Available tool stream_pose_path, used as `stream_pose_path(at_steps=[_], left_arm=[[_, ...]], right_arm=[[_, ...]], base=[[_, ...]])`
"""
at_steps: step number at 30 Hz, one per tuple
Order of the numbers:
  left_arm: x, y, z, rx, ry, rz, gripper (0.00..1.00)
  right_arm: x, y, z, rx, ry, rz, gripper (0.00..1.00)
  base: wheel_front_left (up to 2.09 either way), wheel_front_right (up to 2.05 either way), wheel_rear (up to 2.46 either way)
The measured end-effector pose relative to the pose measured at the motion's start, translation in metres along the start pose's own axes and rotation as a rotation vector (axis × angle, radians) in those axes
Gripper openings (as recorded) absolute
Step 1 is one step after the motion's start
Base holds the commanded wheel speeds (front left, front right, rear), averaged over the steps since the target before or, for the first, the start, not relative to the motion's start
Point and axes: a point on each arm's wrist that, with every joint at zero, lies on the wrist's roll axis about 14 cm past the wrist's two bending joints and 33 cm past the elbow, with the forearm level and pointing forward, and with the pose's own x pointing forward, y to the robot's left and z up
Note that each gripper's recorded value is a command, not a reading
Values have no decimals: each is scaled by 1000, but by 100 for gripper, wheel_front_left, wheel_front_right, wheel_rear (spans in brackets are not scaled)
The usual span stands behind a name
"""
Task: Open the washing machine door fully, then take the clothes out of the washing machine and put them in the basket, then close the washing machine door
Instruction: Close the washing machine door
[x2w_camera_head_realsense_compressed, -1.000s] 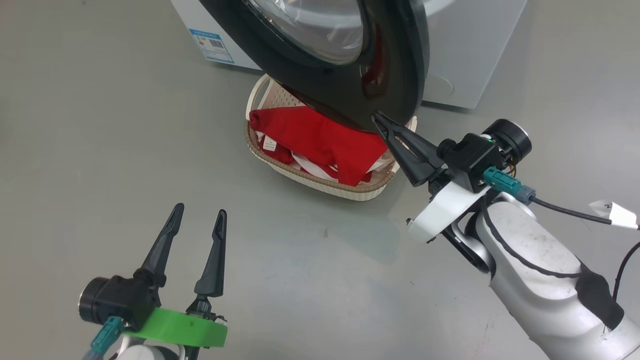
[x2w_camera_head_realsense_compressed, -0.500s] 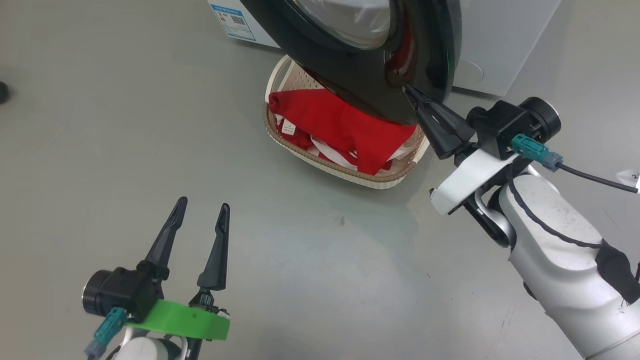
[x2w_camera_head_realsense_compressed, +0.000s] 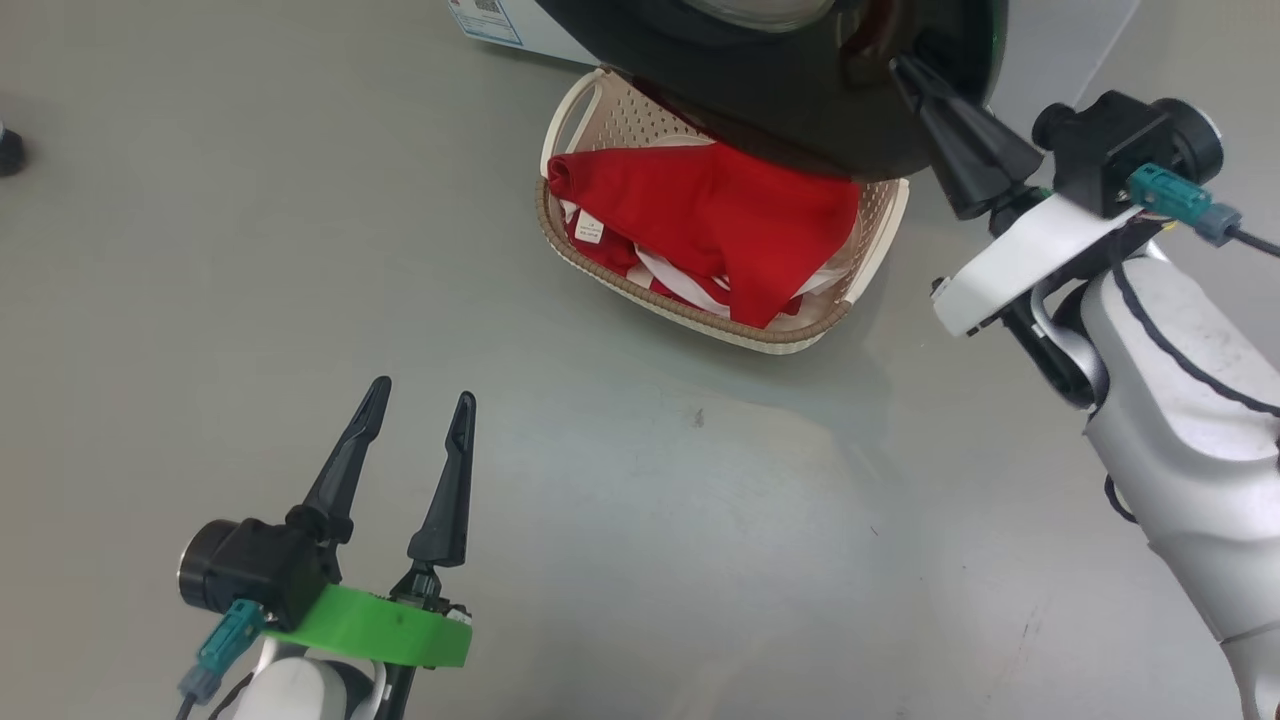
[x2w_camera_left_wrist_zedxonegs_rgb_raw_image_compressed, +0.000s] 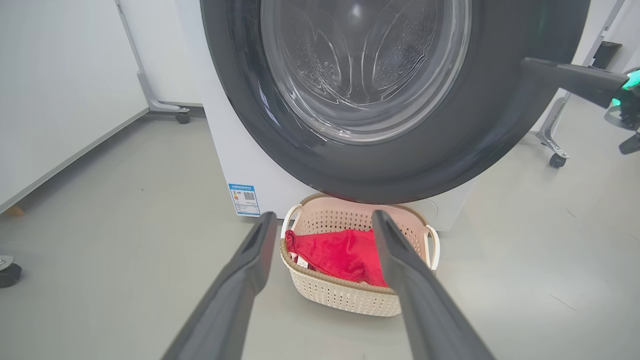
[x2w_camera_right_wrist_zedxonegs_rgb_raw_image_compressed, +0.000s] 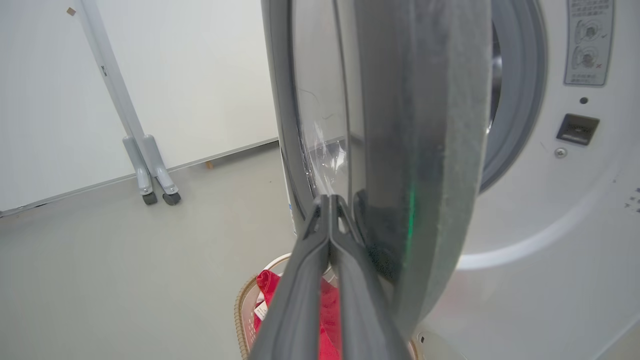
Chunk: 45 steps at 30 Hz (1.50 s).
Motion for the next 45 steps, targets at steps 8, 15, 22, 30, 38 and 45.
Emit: stream_pose_path(at_steps=[8,15,22,30,38,45], left_arm=[[6,-2,-4,-32,10,2,100],[11,-4,-14,-48,41,1,100],[19,-6,-23,-77,62,-1,100],[23,0,-23,-71,64,18,100],[28,0,-18,-63,48,19,100],[28,-2,-22,-64,62,22,100]], right_arm=[[14,-34,7,-40,-29,-40,0],[31,-60,14,-86,-36,-59,0],[46,-97,20,-119,-55,-123,0],[58,-116,15,-113,-47,-157,0],[65,-142,23,-106,-79,-263,0],[68,-151,23,-96,-95,-314,0]], base=[[0,0,0],[0,0,0],[0,0,0],[0,0,0],[0,0,0],[0,0,0]])
